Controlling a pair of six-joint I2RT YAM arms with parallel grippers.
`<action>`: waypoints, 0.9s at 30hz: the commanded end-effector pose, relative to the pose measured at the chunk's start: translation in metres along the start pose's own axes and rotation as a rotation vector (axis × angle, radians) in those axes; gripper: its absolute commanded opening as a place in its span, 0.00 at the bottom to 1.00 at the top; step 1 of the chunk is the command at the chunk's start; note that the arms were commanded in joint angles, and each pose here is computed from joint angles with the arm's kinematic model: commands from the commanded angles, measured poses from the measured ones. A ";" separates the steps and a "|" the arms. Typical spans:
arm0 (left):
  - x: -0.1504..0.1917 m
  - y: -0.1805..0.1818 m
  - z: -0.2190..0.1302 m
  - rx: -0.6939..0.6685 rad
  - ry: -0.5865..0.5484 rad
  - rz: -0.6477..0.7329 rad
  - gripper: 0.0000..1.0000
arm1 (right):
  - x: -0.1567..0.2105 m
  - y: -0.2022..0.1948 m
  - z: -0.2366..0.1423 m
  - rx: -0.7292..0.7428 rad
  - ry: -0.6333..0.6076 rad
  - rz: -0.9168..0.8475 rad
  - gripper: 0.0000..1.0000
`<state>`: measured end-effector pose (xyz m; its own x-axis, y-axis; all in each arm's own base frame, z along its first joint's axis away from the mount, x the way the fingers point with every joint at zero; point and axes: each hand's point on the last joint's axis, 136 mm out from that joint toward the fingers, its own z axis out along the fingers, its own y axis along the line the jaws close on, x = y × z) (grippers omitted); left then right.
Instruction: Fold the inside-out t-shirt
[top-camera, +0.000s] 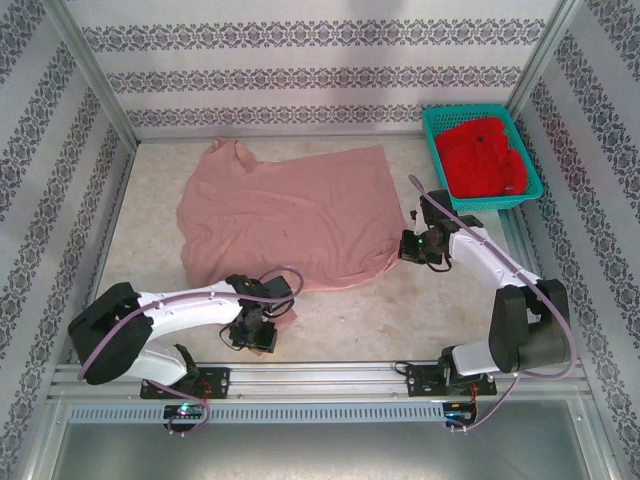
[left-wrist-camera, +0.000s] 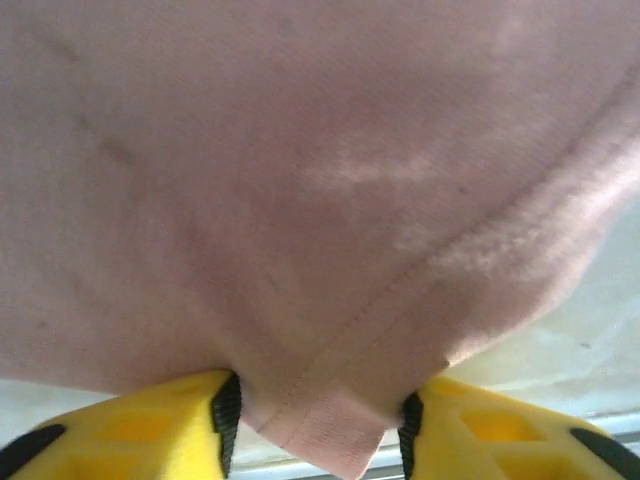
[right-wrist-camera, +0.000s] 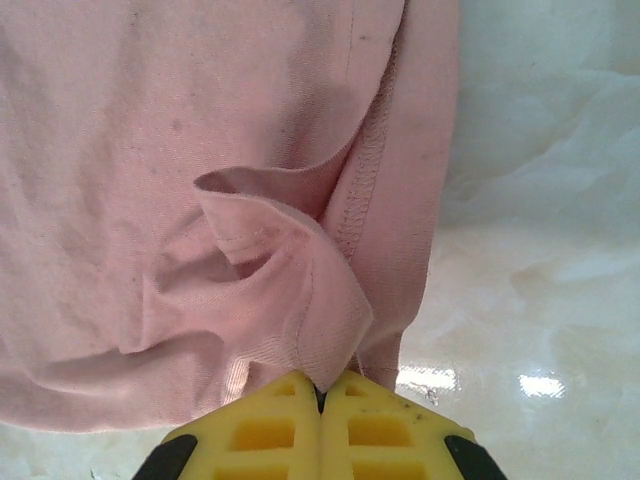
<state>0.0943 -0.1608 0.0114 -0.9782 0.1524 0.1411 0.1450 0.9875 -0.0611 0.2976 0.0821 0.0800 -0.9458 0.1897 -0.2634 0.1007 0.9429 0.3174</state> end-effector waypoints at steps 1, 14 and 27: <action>0.001 -0.006 0.015 0.015 0.014 0.047 0.36 | -0.005 0.006 -0.011 -0.004 -0.036 -0.031 0.00; -0.086 0.038 -0.181 -0.133 -0.821 0.012 0.00 | -0.053 0.035 -0.080 -0.112 -0.370 -0.038 0.00; -0.005 0.106 -0.578 -0.207 -1.828 -0.043 0.00 | -0.064 0.083 -0.369 -0.164 -1.059 -0.168 0.00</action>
<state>0.2174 -0.0677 0.5205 -0.0004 -0.0654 -0.9979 0.0781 0.9948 -0.0652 0.2837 0.0610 0.4231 -0.2814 0.2967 -0.9126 -0.1366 0.9289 0.3442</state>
